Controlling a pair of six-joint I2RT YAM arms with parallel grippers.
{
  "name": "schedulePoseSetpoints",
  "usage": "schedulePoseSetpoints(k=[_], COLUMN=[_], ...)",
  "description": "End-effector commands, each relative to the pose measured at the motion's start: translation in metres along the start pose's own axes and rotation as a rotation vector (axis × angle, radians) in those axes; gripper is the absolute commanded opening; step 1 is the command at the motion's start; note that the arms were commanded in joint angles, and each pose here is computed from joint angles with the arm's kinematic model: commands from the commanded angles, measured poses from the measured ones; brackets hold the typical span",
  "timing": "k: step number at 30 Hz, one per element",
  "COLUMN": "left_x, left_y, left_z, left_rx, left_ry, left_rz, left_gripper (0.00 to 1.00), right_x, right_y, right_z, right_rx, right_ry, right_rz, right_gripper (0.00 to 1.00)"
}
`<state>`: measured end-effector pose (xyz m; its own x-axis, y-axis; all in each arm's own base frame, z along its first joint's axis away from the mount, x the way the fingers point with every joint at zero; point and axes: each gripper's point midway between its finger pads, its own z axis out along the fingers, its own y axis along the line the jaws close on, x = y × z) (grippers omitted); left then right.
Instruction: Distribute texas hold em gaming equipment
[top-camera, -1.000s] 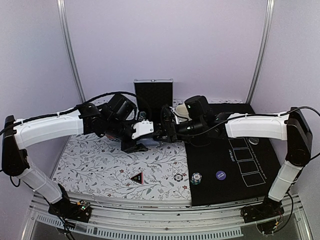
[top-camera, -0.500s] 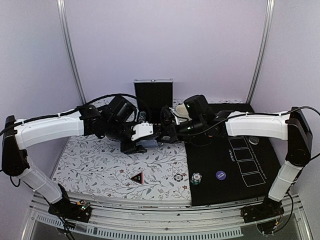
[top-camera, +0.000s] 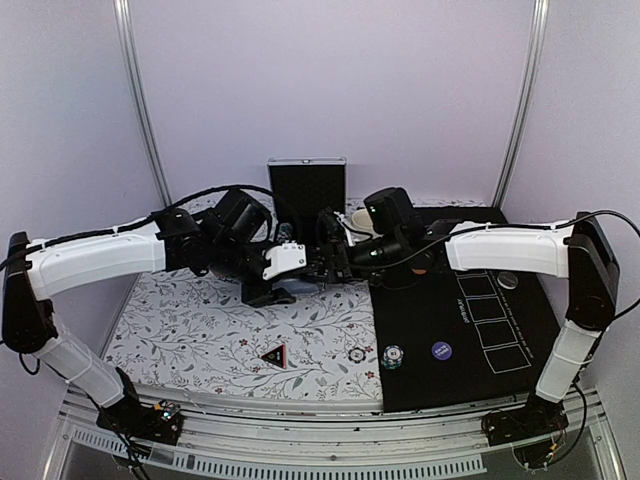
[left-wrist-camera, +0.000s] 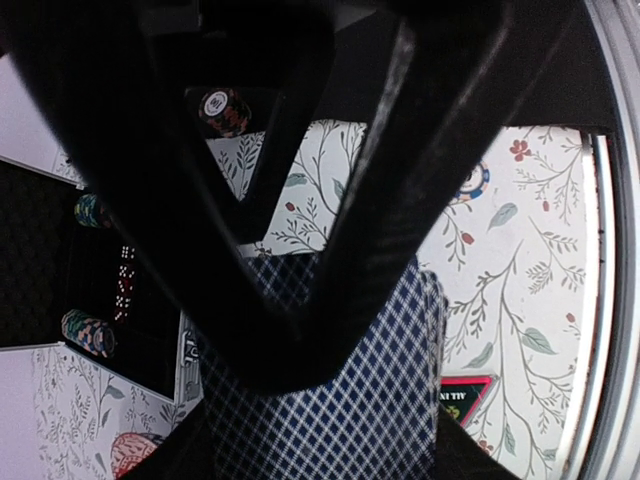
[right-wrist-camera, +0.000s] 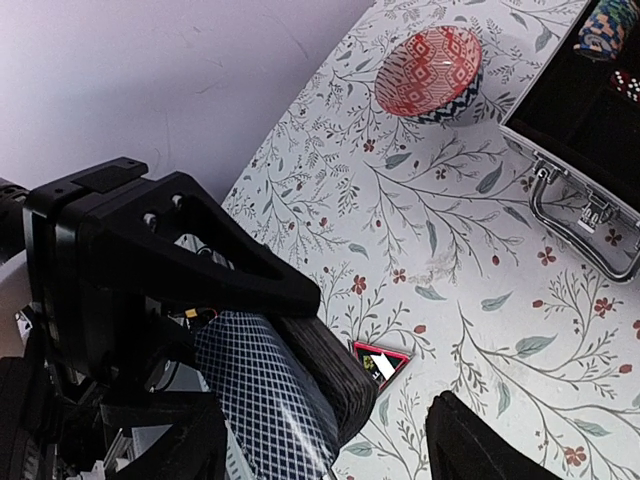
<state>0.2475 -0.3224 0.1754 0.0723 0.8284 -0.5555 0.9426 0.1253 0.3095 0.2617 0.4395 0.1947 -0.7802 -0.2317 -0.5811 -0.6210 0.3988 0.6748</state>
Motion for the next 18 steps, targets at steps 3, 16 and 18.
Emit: schedulePoseSetpoints(k=[3,16,18], left_x=[-0.022,-0.027,-0.025], left_y=[0.003,0.008,0.010], left_z=[-0.017,-0.021,-0.020], left_rx=[-0.030,-0.064,-0.075], left_ry=[-0.089,-0.118,-0.110], left_rz=[0.021,0.053,0.058], left_gripper=[0.57,0.57,0.57], right_x=[-0.008,-0.002,-0.003], right_y=[0.009,0.030,0.034], right_z=[0.013,0.025,0.023], right_rx=[-0.079,-0.274,-0.291], right_ry=[0.001,0.053,0.058], right_rz=[-0.011,0.050,0.047], right_gripper=[0.75,0.35,0.23])
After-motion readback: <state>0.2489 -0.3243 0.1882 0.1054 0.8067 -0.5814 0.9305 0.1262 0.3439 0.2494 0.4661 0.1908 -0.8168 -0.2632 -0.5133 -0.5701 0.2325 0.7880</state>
